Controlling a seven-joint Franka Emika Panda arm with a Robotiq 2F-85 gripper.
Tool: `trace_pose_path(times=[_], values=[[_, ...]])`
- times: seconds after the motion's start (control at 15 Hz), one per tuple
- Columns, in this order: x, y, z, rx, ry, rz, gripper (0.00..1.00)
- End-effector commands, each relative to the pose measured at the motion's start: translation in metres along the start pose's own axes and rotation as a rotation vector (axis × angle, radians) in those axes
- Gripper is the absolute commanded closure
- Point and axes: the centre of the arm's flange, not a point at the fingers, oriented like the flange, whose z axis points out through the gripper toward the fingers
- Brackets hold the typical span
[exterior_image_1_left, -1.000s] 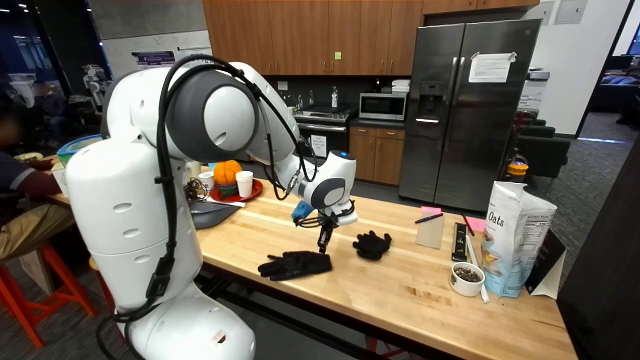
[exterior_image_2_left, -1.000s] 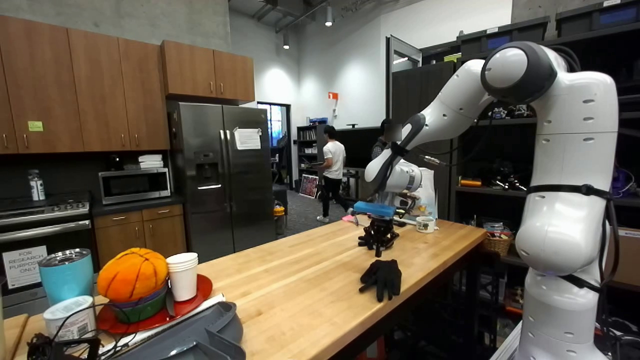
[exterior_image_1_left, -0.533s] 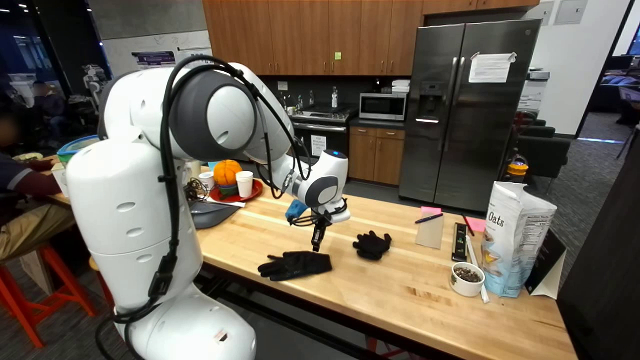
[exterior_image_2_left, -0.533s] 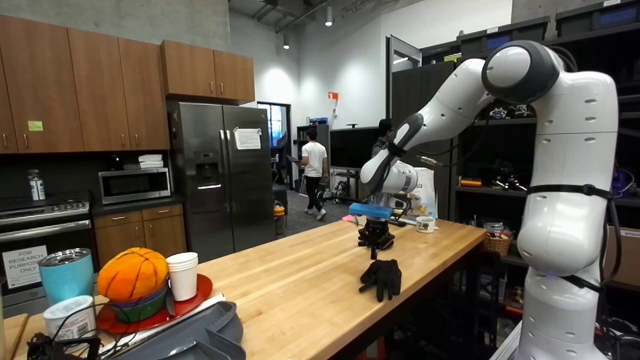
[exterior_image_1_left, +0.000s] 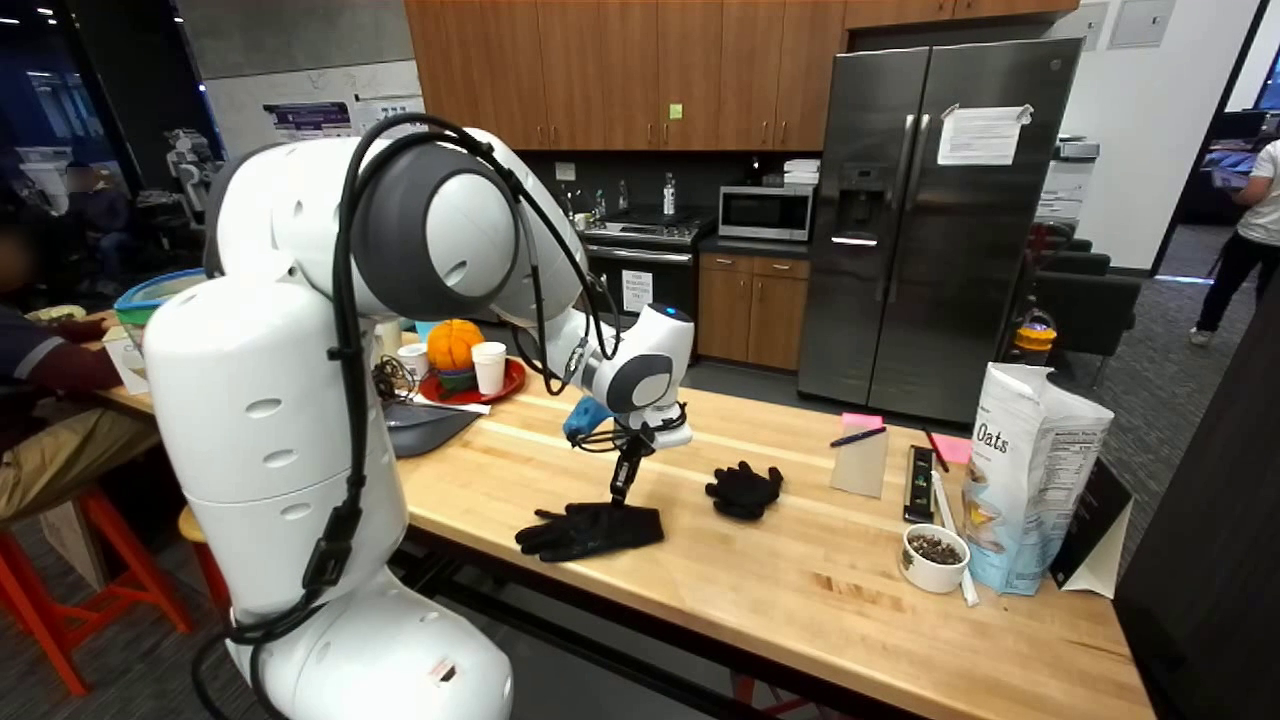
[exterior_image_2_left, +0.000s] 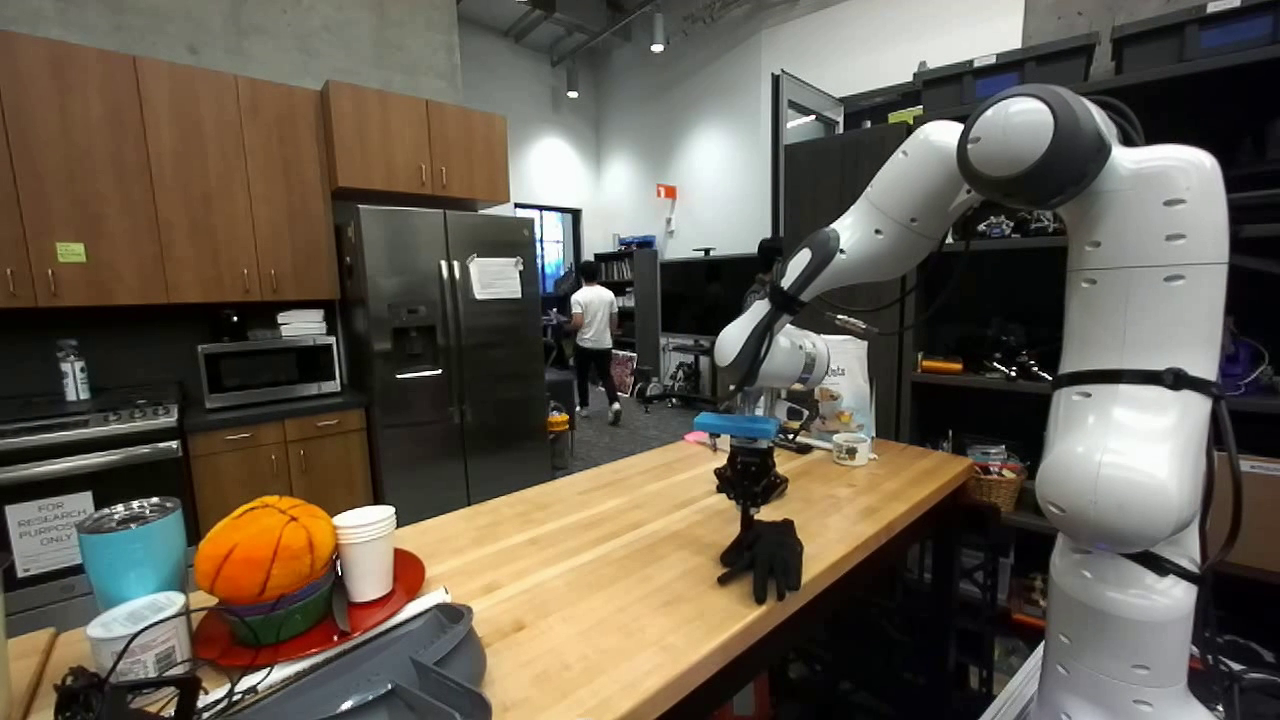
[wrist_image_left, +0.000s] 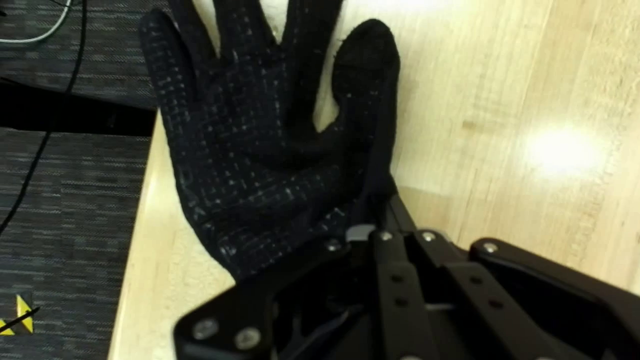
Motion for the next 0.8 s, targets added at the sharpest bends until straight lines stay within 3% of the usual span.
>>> trace_pose_path(times=[0.0, 0.33, 0.73], values=[[0.004, -0.006, 0.0, -0.024, -0.039, 0.014, 1.0], [0.005, -0.008, 0.006, -0.065, -0.061, 0.026, 1.0], [0.019, -0.014, 0.017, -0.144, -0.154, 0.08, 1.0]])
